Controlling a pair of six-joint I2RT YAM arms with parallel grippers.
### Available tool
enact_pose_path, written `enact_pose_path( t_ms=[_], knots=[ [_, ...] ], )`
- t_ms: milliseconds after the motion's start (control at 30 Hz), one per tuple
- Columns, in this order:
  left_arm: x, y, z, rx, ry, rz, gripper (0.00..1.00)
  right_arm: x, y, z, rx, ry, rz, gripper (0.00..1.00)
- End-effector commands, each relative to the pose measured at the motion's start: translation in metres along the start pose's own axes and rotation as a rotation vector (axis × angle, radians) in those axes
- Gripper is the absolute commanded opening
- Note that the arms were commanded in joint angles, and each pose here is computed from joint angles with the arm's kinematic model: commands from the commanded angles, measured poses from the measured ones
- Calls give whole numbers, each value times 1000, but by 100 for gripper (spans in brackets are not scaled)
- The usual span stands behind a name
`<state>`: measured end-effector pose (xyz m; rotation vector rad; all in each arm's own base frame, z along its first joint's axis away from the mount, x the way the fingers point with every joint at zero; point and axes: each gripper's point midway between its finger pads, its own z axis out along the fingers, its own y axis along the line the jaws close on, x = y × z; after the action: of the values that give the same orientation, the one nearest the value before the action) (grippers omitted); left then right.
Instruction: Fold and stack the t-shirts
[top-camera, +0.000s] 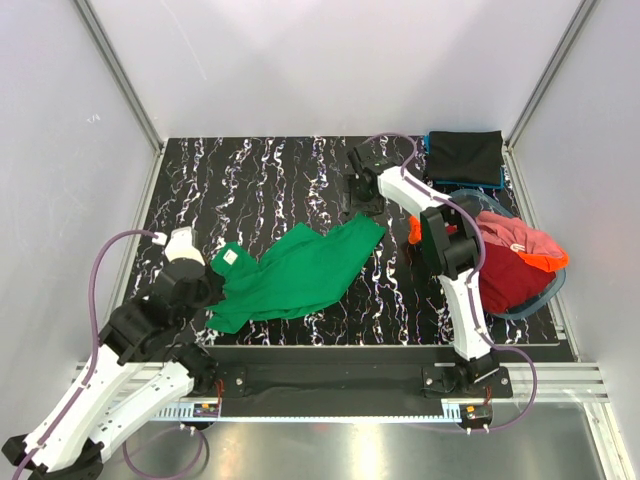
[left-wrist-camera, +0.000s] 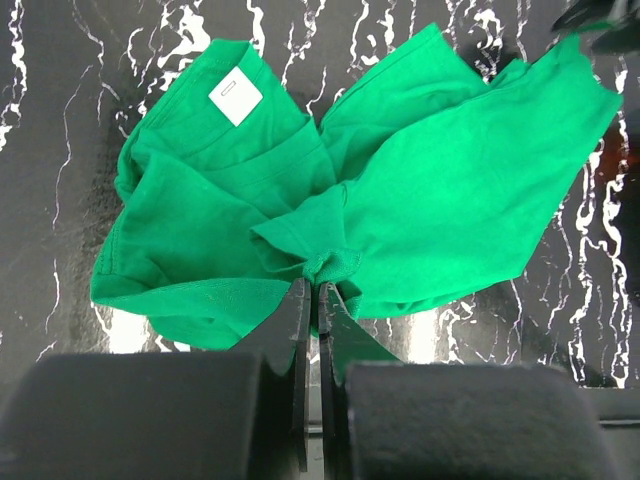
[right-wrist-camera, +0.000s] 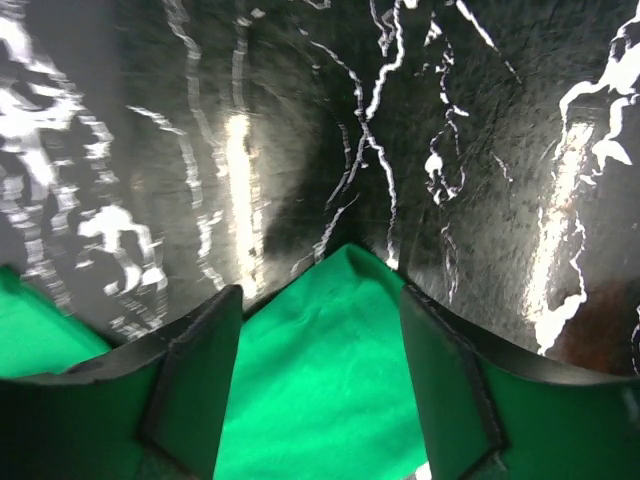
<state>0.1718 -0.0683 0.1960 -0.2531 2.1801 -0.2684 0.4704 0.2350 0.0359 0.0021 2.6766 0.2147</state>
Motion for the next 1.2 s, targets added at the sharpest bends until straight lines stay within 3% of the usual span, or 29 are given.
enact_pose_path(
  t_ms=[0,200,433,600,800,833,900,933,1000,1033,1100,1167],
  knots=[
    [-10,-11,0,53,-43,-4,0,-2,-11,6,88,-2,-41,69],
    [-9,-12,1,53,-40,-3,0,13,-14,22,118,37,-52,47],
    [-10,-11,1,55,-46,-4,0,19,-19,21,131,49,-66,2],
    [-16,-11,-4,63,-69,-4,0,12,-22,-10,132,8,-75,0],
    [-77,-12,-46,55,-212,38,0,-23,-16,-123,62,-191,-61,0],
    [-88,-14,-55,63,-238,39,0,-35,-10,-168,-4,-284,-54,0],
    [-121,-23,-81,107,-311,45,0,-30,1,-203,-120,-354,-46,0],
    [-141,-30,-99,140,-355,37,0,-34,6,-256,-206,-461,-30,0],
    [-163,-36,-117,165,-404,77,0,-22,5,-291,-282,-532,-13,0],
    [-172,-42,-128,198,-421,91,0,-21,8,-351,-375,-679,-21,0],
    [-202,-52,-159,257,-498,121,0,-6,-1,-423,-474,-865,-15,0],
    [-226,-68,-192,355,-563,159,0,9,-4,-467,-545,-961,-60,0]
  ],
)
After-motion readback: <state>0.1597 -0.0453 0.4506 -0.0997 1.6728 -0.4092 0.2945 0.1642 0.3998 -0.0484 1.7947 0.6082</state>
